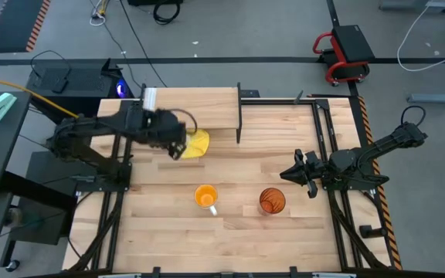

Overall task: Stack small to large cups/mugs on shelf
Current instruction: Put the transparent mug on the shelf

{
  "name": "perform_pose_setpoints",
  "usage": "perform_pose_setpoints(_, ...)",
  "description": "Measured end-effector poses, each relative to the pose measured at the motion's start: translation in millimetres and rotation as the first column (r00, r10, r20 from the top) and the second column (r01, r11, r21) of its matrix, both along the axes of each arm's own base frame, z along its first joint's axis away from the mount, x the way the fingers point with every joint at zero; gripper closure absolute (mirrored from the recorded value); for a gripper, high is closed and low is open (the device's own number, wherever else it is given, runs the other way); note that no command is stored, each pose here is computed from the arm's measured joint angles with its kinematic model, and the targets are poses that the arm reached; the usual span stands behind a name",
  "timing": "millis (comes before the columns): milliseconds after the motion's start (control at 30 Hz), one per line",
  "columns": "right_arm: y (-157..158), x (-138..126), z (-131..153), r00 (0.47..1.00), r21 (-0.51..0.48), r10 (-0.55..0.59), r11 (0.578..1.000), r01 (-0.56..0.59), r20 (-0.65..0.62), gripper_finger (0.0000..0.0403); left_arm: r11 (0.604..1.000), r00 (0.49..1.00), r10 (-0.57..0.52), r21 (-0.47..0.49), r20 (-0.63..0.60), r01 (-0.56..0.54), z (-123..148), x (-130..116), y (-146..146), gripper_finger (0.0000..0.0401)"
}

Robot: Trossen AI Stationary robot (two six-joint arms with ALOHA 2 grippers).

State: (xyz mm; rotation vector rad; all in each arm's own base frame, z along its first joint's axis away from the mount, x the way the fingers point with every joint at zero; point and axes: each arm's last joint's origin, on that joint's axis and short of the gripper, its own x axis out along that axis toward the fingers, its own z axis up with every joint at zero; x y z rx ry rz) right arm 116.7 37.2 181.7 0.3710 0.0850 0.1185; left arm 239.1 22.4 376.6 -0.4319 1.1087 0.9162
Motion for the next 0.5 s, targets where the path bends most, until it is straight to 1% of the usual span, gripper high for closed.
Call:
perform_pose_setpoints(200, 0, 0, 0, 1.000, -0.003, 0.000, 1.000, 0.000, 0.000, 0.0353, 0.998, 0.997, 0.057, 0.017, -0.060, -0.056, 0, -8, 44, 0.0397)
perform_pose_setpoints(367, -1, 0, 1, 1.000, -0.045, -0.019, 0.999, 0.020, 0.014, 0.0353, 0.992, 0.988, 0.124, 0.023, -0.097, -0.122, 1, -22, 78, 0.0397)
perform_pose_setpoints(500, -2, 0, 1, 0.998, -0.074, -0.057, 0.996, 0.058, 0.019, 0.0353, 0.984, 0.978, 0.175, -0.016, -0.112, -0.177, 0, -35, 103, 0.0397)
